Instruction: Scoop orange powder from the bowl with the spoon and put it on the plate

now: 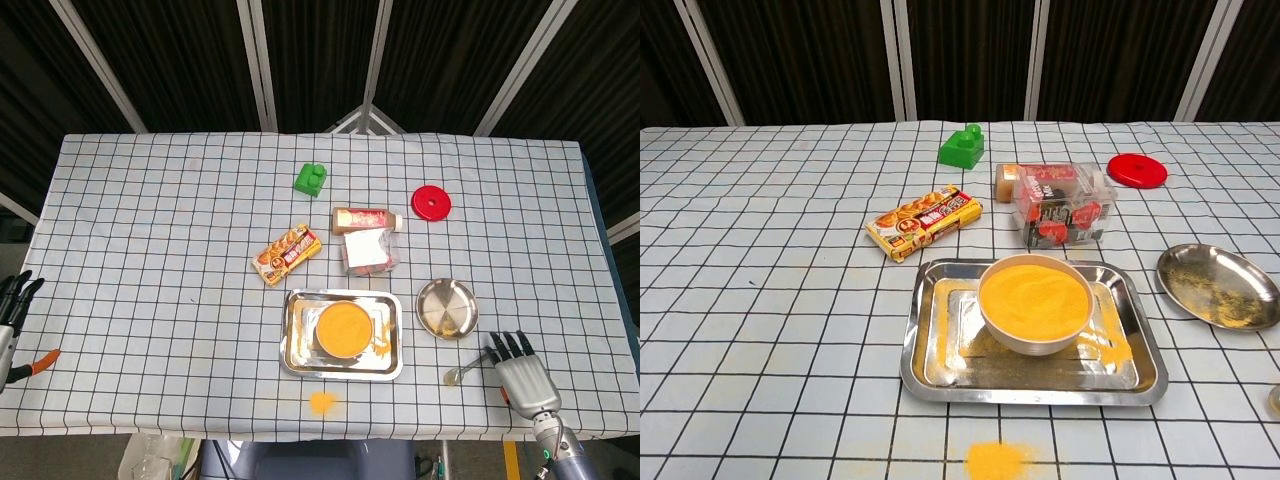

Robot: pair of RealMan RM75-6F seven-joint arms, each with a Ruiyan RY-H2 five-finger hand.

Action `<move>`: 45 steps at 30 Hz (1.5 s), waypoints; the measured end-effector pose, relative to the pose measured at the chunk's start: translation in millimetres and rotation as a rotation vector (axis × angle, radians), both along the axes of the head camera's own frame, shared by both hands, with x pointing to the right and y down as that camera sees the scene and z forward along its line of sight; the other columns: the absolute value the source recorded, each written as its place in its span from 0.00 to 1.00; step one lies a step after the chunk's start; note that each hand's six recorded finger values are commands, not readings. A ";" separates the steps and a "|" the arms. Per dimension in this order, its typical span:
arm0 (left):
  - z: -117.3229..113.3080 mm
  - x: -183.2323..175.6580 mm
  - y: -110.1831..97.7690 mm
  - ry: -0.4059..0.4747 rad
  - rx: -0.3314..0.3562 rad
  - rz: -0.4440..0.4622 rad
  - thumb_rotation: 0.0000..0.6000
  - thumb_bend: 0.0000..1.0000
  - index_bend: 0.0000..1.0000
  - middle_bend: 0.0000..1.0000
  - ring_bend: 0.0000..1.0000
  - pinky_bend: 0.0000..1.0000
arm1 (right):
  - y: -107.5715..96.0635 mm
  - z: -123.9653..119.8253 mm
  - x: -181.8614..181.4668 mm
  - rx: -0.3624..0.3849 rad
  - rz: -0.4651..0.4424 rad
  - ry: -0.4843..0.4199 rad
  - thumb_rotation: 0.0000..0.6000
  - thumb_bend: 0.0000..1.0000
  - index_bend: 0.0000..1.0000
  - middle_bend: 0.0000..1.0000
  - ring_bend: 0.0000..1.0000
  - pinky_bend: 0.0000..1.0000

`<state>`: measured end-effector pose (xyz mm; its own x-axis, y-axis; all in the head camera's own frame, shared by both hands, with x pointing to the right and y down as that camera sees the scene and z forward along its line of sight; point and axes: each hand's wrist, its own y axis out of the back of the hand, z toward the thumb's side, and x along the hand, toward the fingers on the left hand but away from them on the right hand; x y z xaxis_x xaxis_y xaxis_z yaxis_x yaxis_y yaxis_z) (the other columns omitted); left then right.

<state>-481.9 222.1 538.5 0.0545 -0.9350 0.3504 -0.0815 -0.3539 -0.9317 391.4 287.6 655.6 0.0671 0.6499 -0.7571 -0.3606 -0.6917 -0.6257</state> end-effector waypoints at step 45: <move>0.1 -0.8 -0.3 0.013 -0.007 -0.014 1.00 0.00 0.00 0.00 0.00 0.00 | 16.4 4.3 -2.6 0.003 -0.065 0.065 1.00 0.45 0.28 0.08 0.00 0.00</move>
